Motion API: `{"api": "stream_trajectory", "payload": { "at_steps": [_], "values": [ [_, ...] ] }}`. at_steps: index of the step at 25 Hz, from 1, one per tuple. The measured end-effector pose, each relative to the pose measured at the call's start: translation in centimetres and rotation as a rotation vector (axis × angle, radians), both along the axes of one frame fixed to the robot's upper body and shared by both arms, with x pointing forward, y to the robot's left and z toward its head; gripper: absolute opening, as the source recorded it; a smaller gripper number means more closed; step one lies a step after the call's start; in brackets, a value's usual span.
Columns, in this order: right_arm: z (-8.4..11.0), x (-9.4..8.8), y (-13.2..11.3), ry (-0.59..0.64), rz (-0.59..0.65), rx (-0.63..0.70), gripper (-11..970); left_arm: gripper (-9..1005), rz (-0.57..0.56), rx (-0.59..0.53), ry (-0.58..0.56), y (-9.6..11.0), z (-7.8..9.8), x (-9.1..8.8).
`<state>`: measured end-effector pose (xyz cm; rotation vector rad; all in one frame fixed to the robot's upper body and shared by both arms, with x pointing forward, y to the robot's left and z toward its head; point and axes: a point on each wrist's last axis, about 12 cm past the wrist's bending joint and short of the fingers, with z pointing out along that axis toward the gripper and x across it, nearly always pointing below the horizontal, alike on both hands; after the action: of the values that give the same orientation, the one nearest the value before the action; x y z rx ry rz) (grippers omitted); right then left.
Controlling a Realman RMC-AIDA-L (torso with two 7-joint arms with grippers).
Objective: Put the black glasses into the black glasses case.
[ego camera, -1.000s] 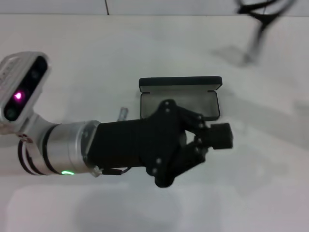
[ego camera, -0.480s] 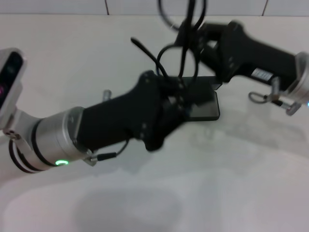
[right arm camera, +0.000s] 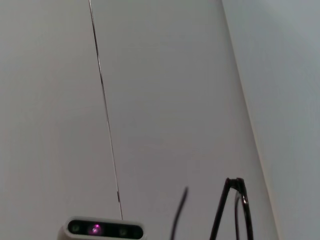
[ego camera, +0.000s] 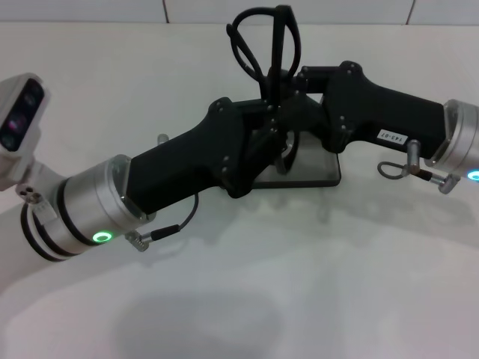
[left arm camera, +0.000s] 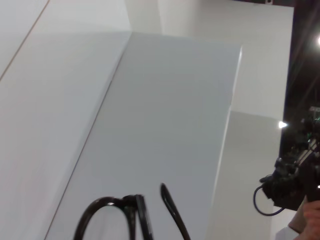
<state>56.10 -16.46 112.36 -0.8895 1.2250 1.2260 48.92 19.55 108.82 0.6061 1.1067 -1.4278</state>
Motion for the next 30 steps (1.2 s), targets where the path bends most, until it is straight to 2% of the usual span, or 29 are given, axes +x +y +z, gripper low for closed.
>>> {"api": "stream_trajectory", "payload": {
  "at_steps": [6,13,16,19,23,27,30],
  "values": [
    [-0.2,0.0,0.2,0.014,0.014,-0.024,95,34,0.013,0.035,0.062,0.0,-0.5,0.4],
    [-0.3,0.1,0.2,0.02,0.013,-0.048,94,34,-0.003,0.038,0.058,0.1,-0.5,0.2],
    [-0.7,0.3,0.1,0.01,0.013,-0.105,94,34,-0.03,0.025,0.034,0.4,-0.3,-0.3],
    [-1.0,0.6,0.3,-0.004,0.04,-0.228,94,35,-0.072,0.025,-0.001,1.5,0.0,-0.8],
    [-0.2,1.6,1.1,-0.019,0.127,-0.504,94,35,-0.087,0.02,-0.047,3.7,0.3,-1.9],
    [2.0,2.6,1.8,-0.077,0.126,-0.758,95,35,-0.025,0.011,-0.048,5.5,0.0,-2.9],
    [4.3,3.3,2.8,-0.119,0.119,-0.904,95,35,0.014,0.007,-0.043,6.0,-0.4,-3.5]
  ]
}}
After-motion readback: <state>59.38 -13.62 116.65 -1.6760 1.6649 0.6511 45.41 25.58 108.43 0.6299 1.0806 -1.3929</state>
